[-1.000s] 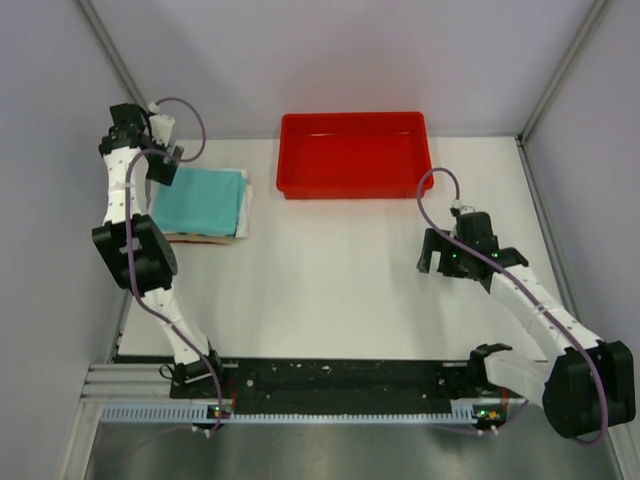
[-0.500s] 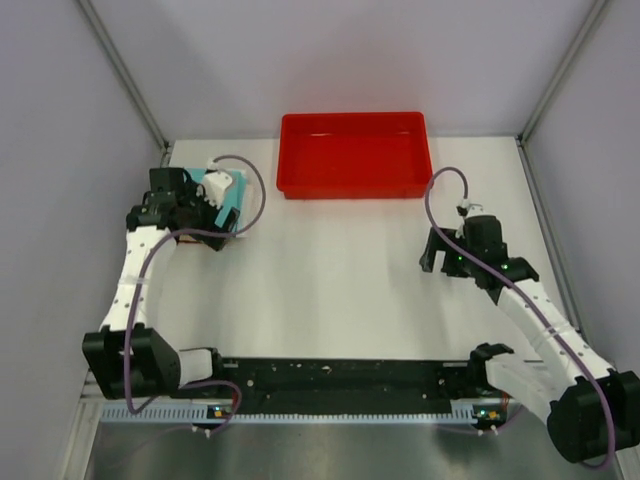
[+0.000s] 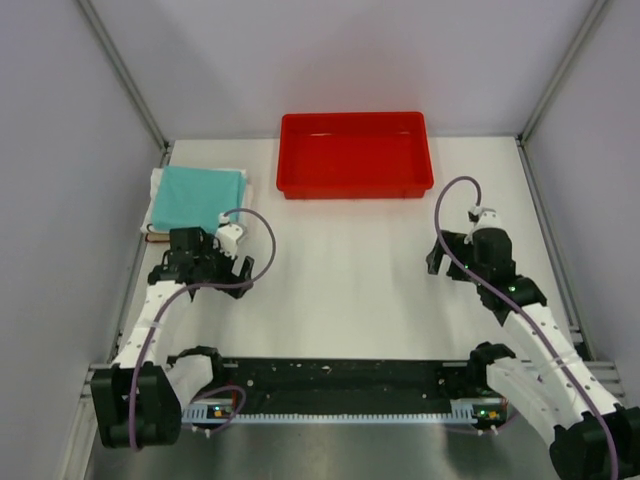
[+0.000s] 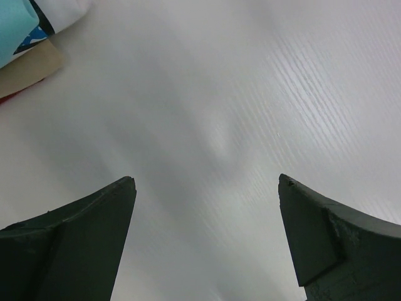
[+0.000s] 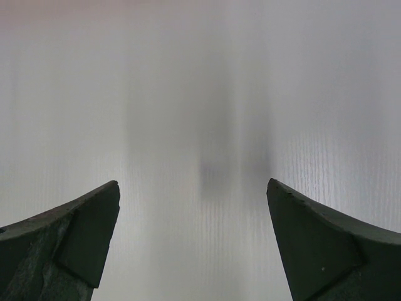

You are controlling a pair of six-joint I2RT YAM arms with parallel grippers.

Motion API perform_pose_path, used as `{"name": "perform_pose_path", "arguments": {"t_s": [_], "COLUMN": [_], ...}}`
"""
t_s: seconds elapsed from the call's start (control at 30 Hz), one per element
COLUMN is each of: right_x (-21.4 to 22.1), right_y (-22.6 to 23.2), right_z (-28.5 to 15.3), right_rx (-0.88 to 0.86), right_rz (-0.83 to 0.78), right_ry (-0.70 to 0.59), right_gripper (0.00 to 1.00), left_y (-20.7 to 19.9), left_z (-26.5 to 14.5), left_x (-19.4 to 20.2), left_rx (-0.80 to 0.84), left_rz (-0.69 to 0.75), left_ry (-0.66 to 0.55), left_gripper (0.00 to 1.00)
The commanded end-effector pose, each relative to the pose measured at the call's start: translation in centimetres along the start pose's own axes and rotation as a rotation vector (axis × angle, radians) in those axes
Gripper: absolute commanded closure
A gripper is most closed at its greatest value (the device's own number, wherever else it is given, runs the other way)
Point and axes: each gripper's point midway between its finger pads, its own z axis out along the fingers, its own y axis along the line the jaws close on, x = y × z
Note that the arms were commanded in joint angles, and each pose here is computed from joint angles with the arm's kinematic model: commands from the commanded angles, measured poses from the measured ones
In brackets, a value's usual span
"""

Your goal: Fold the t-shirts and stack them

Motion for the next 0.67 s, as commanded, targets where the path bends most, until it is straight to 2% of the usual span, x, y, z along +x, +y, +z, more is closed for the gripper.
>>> {"name": "perform_pose_path", "arguments": {"t_s": [0.0,0.07,0.33,0.53,0.63], "right_x": [-1.6,-1.3,-0.9,-0.8,-0.8], "right_y": [-0.3,-0.5,-1.0,-1.0,-1.0], "right_z": [0.0,0.2,0.5,0.6,0.6], "right_rx": [0.008,0.012,0.036,0.037,0.037], "right_rz": [0.001,0.003,0.004,0.004,0.002], "right_ry": [-0.092,-0.097,-0.1,-0.097,-0.096], "right_gripper": [0.01,0.01,0.01,0.01,0.01], "left_y": [1.9,1.2,2.2,2.0,2.6], "left_z": [1.0,1.2,1.5,1.3,1.3], "left_x": [-2.0,-2.2,-3.0,-3.2,-3.4], "left_rx": [-0.066,-0.01,-0.059,-0.05,-0.088], "left_rz": [-0.049,-0.047,-0.042,0.033,0.011], "left_ry": [-0.066,-0.058,-0.103,-0.133,-0.135], "left_gripper": [0.01,0.01,0.01,0.01,0.01]}}
